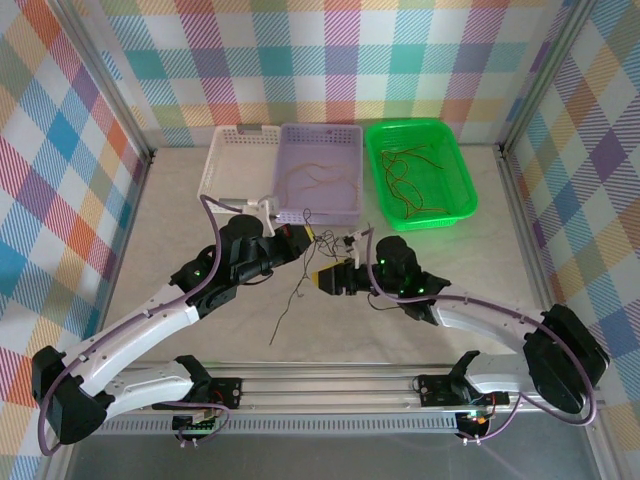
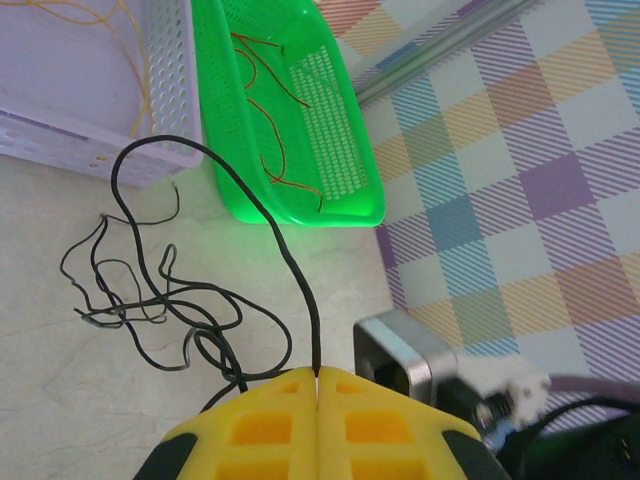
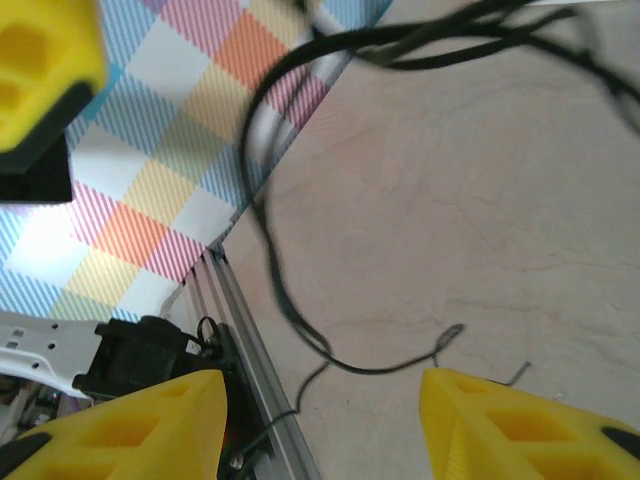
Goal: Untangle the cables
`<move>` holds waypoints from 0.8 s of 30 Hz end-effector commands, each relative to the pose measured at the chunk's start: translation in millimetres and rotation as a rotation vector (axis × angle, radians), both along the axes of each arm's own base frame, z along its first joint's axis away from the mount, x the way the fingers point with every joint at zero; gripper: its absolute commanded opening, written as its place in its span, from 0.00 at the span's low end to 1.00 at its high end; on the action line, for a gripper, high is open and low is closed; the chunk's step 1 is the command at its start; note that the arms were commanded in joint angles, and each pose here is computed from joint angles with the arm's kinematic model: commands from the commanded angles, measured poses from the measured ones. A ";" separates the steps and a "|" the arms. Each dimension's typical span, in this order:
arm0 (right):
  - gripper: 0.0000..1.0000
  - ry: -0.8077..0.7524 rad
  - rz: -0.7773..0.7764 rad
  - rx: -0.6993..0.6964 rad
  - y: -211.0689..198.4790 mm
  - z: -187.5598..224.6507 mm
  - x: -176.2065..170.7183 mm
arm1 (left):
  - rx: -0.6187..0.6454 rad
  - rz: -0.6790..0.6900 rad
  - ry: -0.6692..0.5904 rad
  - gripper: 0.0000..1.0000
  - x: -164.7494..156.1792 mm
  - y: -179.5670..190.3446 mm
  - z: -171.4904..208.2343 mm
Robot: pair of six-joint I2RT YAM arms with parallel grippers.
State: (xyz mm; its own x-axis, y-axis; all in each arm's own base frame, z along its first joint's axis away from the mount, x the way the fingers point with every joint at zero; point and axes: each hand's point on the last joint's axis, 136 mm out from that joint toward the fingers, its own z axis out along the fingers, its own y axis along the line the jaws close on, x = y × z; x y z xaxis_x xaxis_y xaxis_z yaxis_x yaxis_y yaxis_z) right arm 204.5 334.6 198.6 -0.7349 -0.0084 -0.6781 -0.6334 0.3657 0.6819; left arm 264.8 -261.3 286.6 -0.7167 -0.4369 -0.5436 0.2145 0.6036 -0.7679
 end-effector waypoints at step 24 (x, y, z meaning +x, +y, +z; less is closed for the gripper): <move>0.35 -0.183 -0.178 0.068 22.4 48.8 29.3 | -0.040 0.014 -0.024 0.00 -1.4 -6.7 14.9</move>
State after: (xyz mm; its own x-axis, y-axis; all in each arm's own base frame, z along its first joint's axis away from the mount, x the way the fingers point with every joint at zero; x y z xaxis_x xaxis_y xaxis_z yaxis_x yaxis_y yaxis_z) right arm 231.3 348.5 225.3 -0.6142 0.1186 -0.7802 -0.6579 0.4691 0.5892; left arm 263.7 -264.8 283.2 -0.7204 -0.4444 -0.5326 0.1972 0.6050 -0.7715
